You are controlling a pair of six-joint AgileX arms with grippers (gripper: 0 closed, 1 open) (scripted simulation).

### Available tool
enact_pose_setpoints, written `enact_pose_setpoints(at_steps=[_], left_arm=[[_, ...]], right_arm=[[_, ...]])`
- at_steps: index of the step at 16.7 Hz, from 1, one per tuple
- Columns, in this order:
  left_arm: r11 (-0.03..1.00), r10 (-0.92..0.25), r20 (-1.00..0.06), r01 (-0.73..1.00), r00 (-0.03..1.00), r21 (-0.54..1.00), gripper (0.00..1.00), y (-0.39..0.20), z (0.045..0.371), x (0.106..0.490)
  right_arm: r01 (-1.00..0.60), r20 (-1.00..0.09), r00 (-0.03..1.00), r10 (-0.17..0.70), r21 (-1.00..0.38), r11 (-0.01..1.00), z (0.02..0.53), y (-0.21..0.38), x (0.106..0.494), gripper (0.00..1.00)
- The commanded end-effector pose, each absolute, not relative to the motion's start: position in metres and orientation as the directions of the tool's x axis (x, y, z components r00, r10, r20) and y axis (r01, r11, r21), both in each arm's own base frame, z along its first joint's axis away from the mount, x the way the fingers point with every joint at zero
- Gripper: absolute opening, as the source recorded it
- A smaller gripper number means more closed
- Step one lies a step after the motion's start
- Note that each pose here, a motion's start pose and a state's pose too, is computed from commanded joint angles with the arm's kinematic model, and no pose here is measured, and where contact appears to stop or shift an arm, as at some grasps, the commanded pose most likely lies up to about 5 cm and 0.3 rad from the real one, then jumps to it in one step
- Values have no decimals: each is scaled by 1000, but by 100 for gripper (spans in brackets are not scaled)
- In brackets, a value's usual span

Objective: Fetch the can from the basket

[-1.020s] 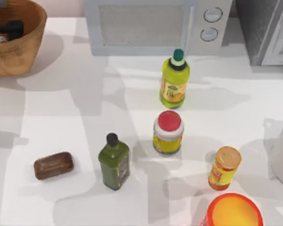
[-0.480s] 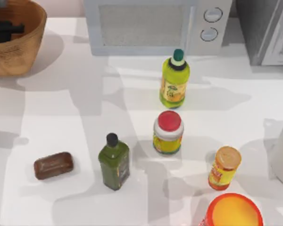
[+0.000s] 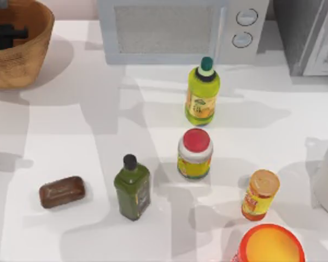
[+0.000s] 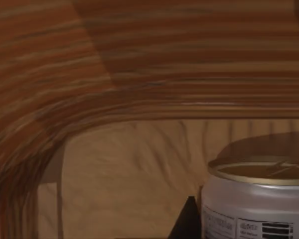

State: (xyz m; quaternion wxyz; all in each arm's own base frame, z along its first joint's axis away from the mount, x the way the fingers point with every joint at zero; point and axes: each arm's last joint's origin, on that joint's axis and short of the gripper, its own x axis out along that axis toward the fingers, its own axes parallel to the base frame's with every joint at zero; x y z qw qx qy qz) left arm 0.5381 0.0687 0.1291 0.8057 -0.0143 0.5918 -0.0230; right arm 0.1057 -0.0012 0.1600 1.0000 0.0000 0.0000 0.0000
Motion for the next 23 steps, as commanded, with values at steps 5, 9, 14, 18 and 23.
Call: enact_pose_setpoints(at_steps=[5, 9, 14, 18, 23], left_arm=[[999, -44, -940, 21, 337, -39, 0, 69, 151, 535], [999, -44, -923, 34, 383, -33, 0, 58, 187, 515], [997, -45, -830, 71, 556, -6, 0, 32, 275, 440], [996, -40, -626, 79, 779, 34, 0, 13, 339, 325], [997, -35, -312, 55, 949, 55, 0, 2, 315, 178]], right_arm=[[0, 0, 1000, 0, 0, 1000, 160, -1, 106, 100], [0, 0, 1000, 0, 0, 1000, 160, -1, 106, 100], [0, 0, 1000, 0, 0, 1000, 160, -1, 106, 100], [0, 0, 1000, 0, 0, 1000, 160, -1, 106, 100], [0, 0, 1000, 0, 0, 1000, 160, -1, 106, 100]])
